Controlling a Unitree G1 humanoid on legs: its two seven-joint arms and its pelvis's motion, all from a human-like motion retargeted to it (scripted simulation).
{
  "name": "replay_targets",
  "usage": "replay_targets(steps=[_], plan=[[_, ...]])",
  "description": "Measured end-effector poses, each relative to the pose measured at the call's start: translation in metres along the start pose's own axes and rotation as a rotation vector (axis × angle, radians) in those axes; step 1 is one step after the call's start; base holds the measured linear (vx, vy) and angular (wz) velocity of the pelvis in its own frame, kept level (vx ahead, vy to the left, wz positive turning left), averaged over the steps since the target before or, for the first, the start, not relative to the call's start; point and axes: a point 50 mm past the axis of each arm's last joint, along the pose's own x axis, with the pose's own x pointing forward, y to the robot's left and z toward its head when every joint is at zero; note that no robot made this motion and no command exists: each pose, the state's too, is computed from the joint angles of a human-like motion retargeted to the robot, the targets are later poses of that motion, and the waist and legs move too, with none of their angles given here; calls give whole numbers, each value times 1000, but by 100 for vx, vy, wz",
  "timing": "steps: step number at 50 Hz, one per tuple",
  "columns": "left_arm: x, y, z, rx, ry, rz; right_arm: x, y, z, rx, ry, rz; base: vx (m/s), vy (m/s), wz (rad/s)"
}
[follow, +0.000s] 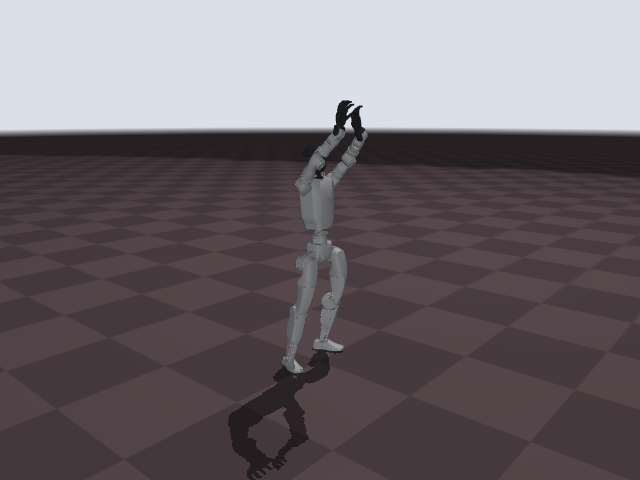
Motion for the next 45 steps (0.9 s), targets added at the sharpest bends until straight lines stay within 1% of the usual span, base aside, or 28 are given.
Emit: replay_targets(steps=[4, 9, 14, 16, 18, 23, 28, 35, 40, 45], plan=[[-10, -4, -2, -99, 3, 5, -6, -1, 7, 69, -58, 0, 0, 0, 0], [-40, -6, -1, -388, 27, 36, -33, -3, 11, 211, -158, -1, 0, 0, 0], [-91, 9, -3, -689, 68, 102, -88, -19, 14, 384, -254, -102, 0, 0, 0], [-120, 16, -5, -791, 115, 136, -115, -28, 15, 411, -293, -133, 0, 0, 0], [-152, 24, -10, -844, 176, 181, -142, -38, 13, 409, -325, -155, 0, 0, 0], [-231, 39, -17, -791, 329, 235, -210, -48, 3, 407, -238, -168, 0, 0, 0], [-277, 45, -9, -737, 401, 196, -265, -46, -4, 451, -43, -96, 0, 0, 0], [-303, 49, -3, -703, 415, 162, -303, -46, -10, 458, 80, 6, 0, 0, 0], [-311, 48, -2, -734, 460, 126, -314, -43, -16, 422, 116, 43, 0, 0, 0], [-316, 48, -3, -703, 466, 113, -321, -42, -18, 413, 138, 48, 0, 0, 0]])
